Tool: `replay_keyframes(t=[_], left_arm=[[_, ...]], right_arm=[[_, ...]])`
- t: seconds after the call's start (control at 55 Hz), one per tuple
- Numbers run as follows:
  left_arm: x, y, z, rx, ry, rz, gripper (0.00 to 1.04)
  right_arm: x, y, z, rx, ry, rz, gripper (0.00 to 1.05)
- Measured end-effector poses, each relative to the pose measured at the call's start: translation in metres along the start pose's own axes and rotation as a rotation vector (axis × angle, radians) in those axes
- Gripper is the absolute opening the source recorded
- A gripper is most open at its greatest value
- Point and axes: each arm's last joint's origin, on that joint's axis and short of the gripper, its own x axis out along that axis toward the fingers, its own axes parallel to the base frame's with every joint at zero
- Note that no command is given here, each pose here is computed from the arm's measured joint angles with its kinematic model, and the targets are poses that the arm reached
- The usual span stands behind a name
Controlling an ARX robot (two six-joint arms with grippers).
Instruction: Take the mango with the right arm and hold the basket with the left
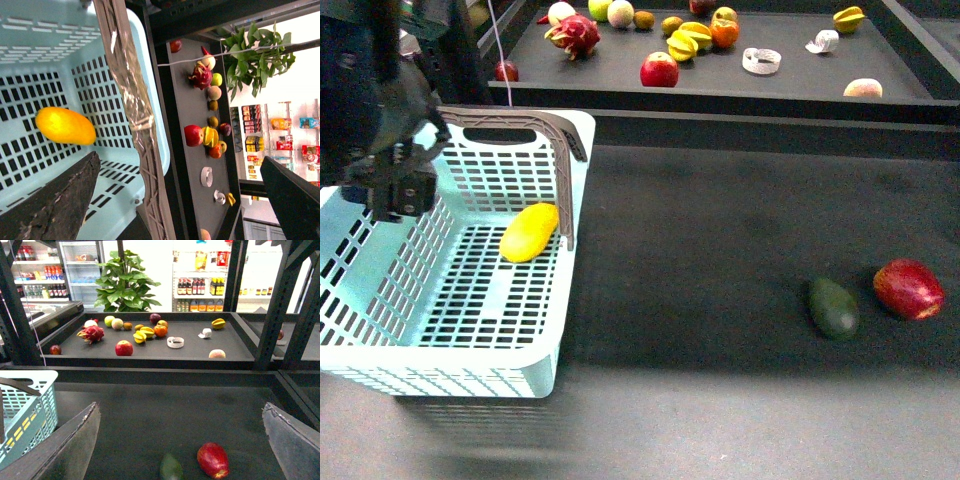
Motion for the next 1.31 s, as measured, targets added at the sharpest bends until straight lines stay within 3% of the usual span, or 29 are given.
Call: replay_keyframes(t=[0.218, 0.345, 0.509, 0.709, 0.745, 0.818, 0.873, 0.927, 0.982, 1.055, 1.182, 1.309], left_arm=[[-0.041, 0.023, 0.056, 0.063, -0.112, -0.011, 0.97], [-0.062, 0.046, 0.075, 0.109, -0.160, 0.025, 0.97], [-0.079, 0.064, 0.089, 0.180, -0.192, 0.033, 0.97], [-0.080, 0.065, 0.091, 0.223, -0.195, 0.041, 0.97], [-0.078, 0.069, 0.092, 0.282, -0.139, 0.003, 0.93], [-0.082, 0.076, 0.097, 0.520, 0.009, -0.241, 0.79], [-0.093, 0.075, 0.100, 0.725, 0.032, -0.403, 0.68], [-0.101, 0.070, 0.103, 0.921, -0.004, -0.488, 0.57], [-0.108, 0.070, 0.105, 1.033, -0.035, -0.501, 0.48], [-0.119, 0.075, 0.108, 1.154, -0.059, -0.492, 0.28], [-0.132, 0.076, 0.112, 1.201, -0.073, -0.496, 0.01], [-0.143, 0.074, 0.117, 1.215, -0.066, -0.487, 0.02]], right_arm=[[0.000, 0.000, 0.000, 0.000, 0.000, 0.000, 0.97], [0.000, 0.000, 0.000, 0.000, 0.000, 0.000, 0.97], [0.000, 0.000, 0.000, 0.000, 0.000, 0.000, 0.97], [0.000, 0.000, 0.000, 0.000, 0.000, 0.000, 0.97], [0.000, 0.000, 0.000, 0.000, 0.000, 0.000, 0.97], [0.000, 0.000, 0.000, 0.000, 0.000, 0.000, 0.97], [0.000, 0.000, 0.000, 0.000, 0.000, -0.002, 0.97], [0.000, 0.000, 0.000, 0.000, 0.002, -0.001, 0.97], [0.000, 0.000, 0.000, 0.000, 0.000, 0.001, 0.97], [0.000, 0.000, 0.000, 0.000, 0.000, 0.000, 0.97], [0.000, 0.000, 0.000, 0.000, 0.000, 0.000, 0.97], [0.000, 0.000, 0.000, 0.000, 0.000, 0.000, 0.97]])
